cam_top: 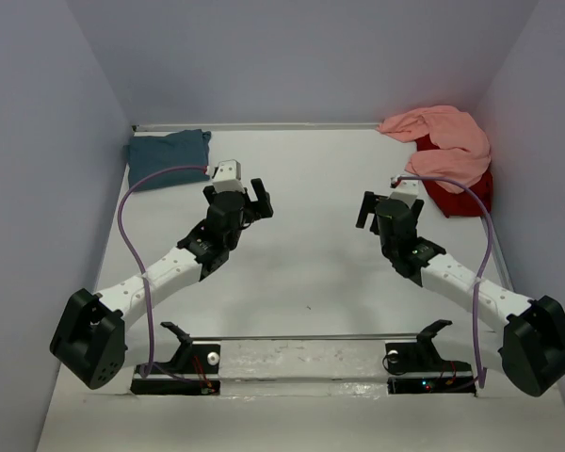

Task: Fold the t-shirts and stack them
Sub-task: Grab the tshirt from the pile

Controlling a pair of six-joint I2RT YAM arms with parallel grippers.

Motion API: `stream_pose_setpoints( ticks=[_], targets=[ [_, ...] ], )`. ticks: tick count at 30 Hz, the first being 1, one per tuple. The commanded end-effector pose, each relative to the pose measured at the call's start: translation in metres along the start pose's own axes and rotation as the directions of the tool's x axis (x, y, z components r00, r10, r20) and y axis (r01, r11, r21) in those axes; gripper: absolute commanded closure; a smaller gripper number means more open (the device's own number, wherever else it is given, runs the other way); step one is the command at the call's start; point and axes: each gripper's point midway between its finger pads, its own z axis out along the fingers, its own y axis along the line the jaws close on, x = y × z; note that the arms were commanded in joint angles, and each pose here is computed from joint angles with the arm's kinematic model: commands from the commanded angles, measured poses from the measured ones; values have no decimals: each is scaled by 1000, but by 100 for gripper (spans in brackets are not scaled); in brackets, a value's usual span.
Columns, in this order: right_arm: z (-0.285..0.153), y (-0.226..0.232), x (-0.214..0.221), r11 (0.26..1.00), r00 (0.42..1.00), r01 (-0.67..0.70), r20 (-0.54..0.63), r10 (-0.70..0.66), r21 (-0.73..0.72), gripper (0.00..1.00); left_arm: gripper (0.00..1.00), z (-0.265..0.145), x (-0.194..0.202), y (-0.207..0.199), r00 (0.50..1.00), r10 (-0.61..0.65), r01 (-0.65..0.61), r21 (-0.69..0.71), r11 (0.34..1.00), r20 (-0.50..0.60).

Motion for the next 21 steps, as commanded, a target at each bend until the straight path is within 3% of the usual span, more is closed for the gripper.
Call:
stream_pose_setpoints(
  ticks=[1,21],
  targets=[
    [1,6,-17,999,997,-48,53,48,-14,3,1,-3,-15,-2,998,-12,12,6,1000,59],
    [3,2,-22,999,998,-41,41,39,33,0,1,-4,-14,-5,998,-8,7,24,1000,57]
  ],
)
